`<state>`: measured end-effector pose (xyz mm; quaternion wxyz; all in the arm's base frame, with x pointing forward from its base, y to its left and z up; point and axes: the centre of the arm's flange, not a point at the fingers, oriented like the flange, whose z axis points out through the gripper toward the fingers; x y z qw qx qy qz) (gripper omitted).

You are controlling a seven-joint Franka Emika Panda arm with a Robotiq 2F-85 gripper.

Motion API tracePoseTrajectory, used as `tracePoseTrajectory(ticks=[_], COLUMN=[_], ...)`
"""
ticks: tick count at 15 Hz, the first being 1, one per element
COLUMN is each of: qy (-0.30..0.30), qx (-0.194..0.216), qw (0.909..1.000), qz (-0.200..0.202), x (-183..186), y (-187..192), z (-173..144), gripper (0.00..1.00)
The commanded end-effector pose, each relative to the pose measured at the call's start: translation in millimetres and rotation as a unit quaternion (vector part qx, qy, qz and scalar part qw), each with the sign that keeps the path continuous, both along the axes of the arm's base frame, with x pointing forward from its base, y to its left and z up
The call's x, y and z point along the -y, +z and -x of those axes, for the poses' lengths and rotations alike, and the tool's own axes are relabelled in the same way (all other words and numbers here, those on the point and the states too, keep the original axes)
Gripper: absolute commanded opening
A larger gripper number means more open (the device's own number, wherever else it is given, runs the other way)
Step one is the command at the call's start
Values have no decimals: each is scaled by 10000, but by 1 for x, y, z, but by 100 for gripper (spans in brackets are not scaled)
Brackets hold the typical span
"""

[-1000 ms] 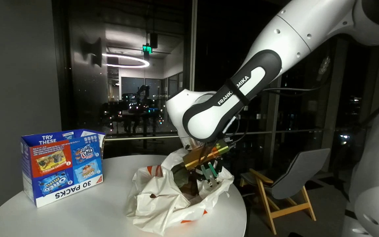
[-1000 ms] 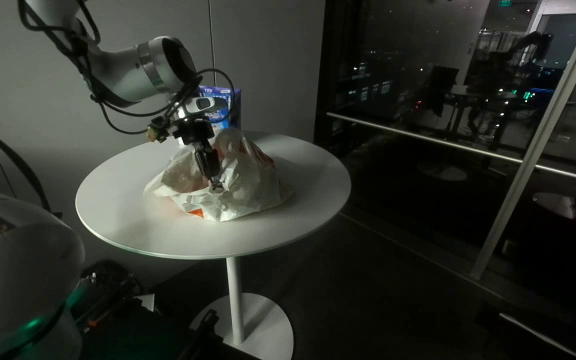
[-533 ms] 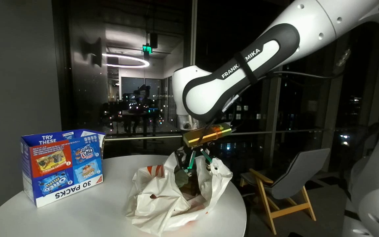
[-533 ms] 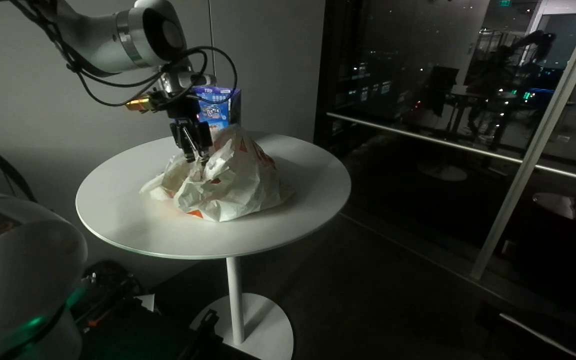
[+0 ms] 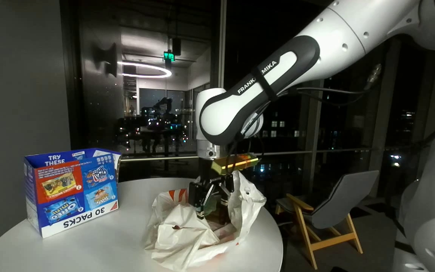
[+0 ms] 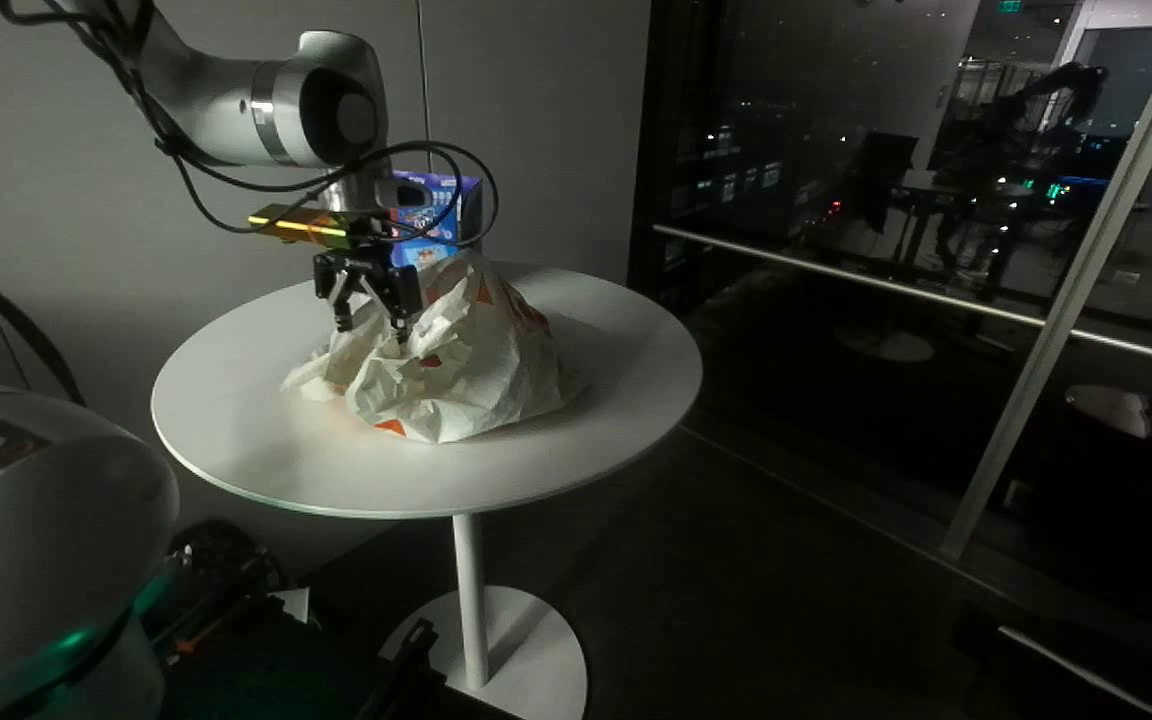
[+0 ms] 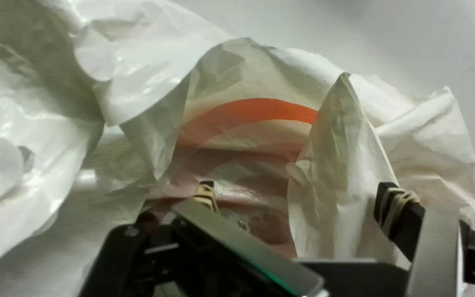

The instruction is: Remove the contents from the plastic bag and put them on the table.

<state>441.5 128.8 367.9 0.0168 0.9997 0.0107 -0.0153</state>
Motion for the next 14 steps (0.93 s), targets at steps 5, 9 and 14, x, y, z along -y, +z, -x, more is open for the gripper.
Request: tracePoseTrajectory(ticks=[5,9,14], qy=[835,856,631], qx=[-59,49,59], qw=[9965,9949,9899], qz=[-27,530,1272], x=[17,13,19], y=[7,5,-9], z=[-7,-18,-34], gripper=[100,100,100])
